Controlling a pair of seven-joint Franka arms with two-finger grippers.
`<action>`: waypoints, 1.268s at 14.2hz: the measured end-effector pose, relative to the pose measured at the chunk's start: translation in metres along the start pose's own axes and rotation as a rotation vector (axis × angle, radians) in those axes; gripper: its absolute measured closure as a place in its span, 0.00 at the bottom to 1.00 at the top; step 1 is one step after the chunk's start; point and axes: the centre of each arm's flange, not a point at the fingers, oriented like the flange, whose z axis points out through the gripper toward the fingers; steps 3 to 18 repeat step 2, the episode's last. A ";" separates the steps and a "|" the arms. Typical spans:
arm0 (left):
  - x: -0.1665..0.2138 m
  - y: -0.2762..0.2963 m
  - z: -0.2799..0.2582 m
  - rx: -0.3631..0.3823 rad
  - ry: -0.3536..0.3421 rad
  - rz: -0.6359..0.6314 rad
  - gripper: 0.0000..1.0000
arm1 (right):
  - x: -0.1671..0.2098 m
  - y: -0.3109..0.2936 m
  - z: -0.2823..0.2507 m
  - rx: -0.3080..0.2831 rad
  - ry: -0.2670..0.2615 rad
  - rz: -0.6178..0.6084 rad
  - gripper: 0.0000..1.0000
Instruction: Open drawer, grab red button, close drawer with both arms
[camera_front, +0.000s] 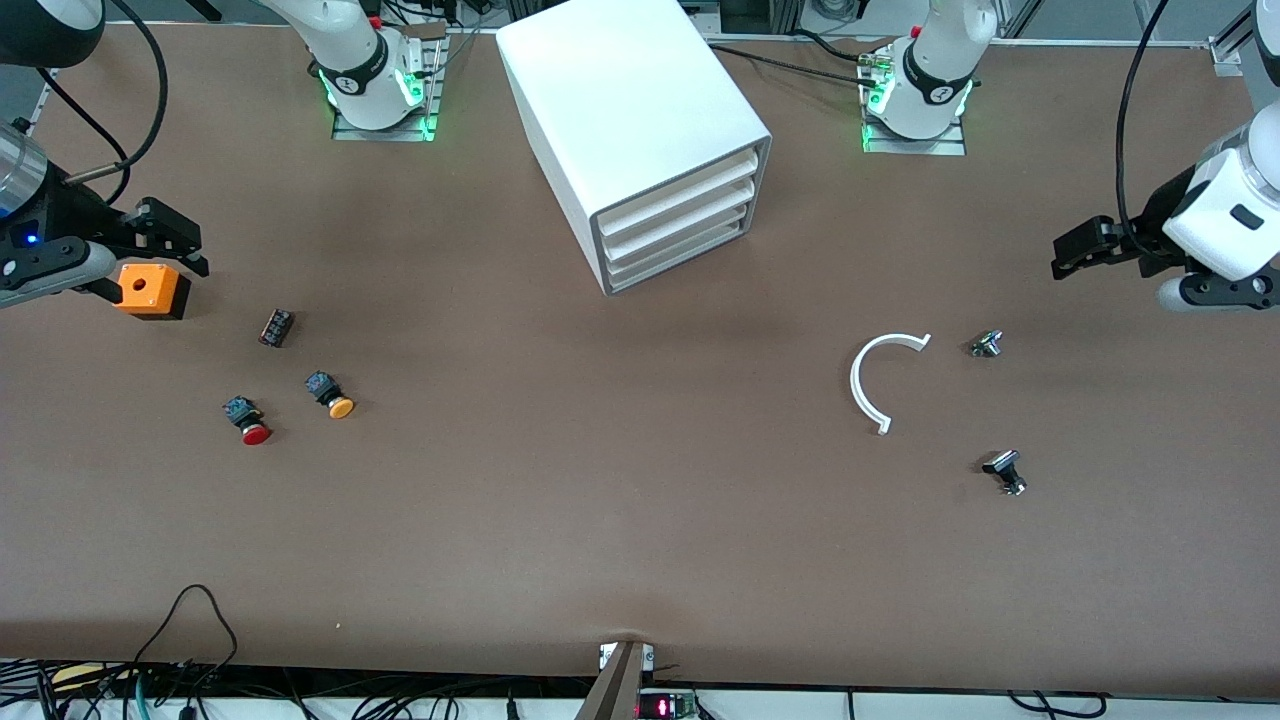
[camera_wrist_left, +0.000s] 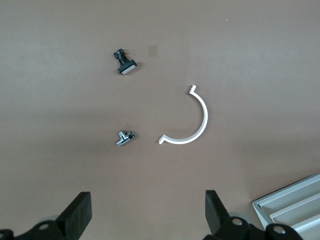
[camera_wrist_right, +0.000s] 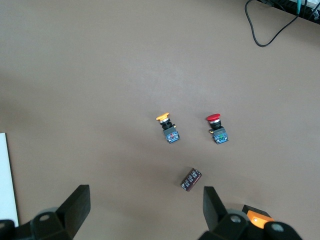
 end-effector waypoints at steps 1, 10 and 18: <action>0.000 0.000 0.000 0.000 -0.001 0.006 0.00 | 0.000 0.001 0.000 0.000 0.000 0.001 0.00; 0.001 -0.001 0.001 0.000 -0.002 0.011 0.00 | 0.000 0.001 0.000 0.000 -0.001 0.002 0.00; 0.001 -0.001 0.001 0.000 -0.002 0.011 0.00 | 0.000 0.001 0.000 0.000 -0.001 0.002 0.00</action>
